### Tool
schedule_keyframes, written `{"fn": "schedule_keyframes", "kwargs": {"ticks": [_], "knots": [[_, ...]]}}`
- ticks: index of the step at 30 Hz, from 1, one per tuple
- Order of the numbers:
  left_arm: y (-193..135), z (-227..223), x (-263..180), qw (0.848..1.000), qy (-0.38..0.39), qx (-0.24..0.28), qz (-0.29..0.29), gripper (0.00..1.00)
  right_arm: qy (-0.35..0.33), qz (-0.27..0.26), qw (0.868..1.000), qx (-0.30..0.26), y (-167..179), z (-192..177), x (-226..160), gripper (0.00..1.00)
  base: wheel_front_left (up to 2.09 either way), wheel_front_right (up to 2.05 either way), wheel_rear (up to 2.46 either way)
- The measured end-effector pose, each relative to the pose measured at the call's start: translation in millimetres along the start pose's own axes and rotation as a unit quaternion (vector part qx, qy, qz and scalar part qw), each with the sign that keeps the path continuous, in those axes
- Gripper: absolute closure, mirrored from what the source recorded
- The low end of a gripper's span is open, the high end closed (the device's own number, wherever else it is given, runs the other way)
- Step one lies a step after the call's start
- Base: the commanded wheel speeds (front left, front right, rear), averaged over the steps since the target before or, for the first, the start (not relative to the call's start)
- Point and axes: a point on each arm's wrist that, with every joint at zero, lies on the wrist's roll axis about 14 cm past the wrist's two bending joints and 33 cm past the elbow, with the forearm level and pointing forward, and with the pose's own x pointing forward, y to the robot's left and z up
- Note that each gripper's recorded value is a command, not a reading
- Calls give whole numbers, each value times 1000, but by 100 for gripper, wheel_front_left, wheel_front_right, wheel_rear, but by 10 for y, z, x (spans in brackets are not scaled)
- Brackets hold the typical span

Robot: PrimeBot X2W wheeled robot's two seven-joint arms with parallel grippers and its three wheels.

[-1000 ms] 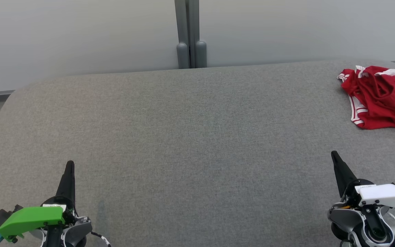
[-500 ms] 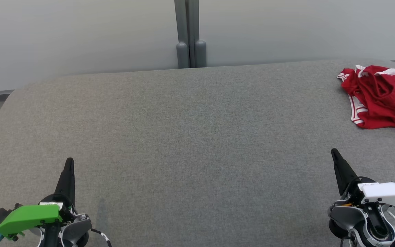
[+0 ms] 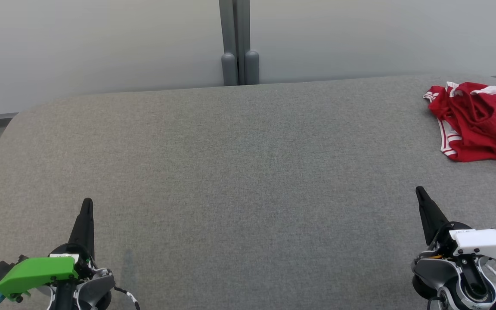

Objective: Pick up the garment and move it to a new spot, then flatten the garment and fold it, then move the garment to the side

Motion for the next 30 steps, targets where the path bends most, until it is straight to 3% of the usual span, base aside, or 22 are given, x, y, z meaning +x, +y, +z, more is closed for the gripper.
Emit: {"fn": "schedule_keyframes", "kwargs": {"ticks": [30], "knots": [[0, 0, 0, 1000, 0, 0, 0, 100, 0, 0, 1000, 1, 0, 2, 0, 100, 0, 0, 0]]}}
